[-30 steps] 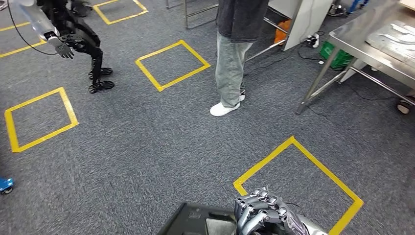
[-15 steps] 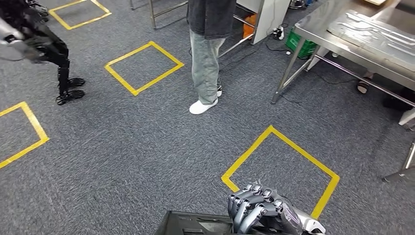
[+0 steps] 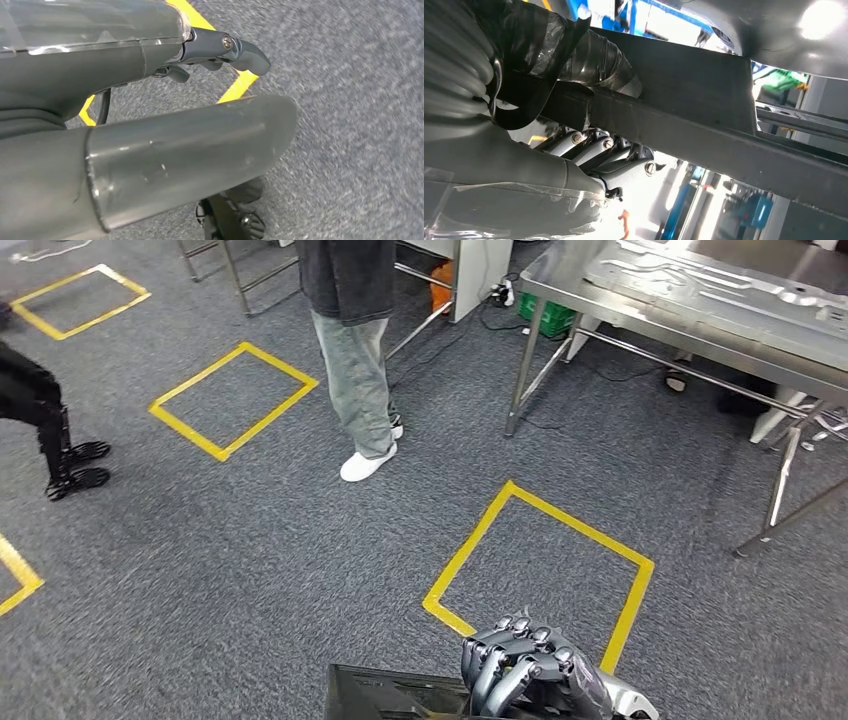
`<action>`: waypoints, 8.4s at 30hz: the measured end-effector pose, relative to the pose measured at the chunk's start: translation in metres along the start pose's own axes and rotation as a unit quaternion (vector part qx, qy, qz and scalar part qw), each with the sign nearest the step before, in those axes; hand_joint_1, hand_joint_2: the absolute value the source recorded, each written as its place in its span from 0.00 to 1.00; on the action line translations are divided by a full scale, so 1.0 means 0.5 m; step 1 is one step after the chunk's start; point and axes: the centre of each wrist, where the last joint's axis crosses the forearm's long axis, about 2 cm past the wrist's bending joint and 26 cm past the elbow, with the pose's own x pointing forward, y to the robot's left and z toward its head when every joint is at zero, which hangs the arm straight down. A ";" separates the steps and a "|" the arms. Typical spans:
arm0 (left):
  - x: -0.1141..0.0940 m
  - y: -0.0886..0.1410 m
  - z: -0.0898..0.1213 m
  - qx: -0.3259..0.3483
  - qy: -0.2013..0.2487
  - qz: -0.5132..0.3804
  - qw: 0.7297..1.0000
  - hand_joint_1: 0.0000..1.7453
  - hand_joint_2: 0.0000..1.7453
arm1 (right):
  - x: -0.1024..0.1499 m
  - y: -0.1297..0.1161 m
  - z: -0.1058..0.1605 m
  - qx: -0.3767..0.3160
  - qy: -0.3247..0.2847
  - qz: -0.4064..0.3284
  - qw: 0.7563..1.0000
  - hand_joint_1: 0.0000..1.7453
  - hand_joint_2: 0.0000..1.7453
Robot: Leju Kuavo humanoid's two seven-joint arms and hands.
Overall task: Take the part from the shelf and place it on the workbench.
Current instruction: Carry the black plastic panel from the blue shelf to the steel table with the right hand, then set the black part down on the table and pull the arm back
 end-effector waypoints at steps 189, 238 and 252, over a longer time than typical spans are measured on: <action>-0.025 -0.066 0.012 -0.063 -0.020 0.053 0.996 0.00 0.00 | 0.007 -0.006 0.051 -0.031 0.093 0.044 0.994 1.00 1.00; -0.021 -0.067 0.011 -0.062 -0.028 0.066 0.995 0.00 0.00 | 0.037 -0.031 0.052 -0.026 0.096 0.108 0.989 1.00 1.00; -0.027 -0.056 0.012 -0.058 -0.026 0.064 0.996 0.00 0.00 | 0.037 -0.032 0.048 -0.013 0.093 0.115 0.989 1.00 1.00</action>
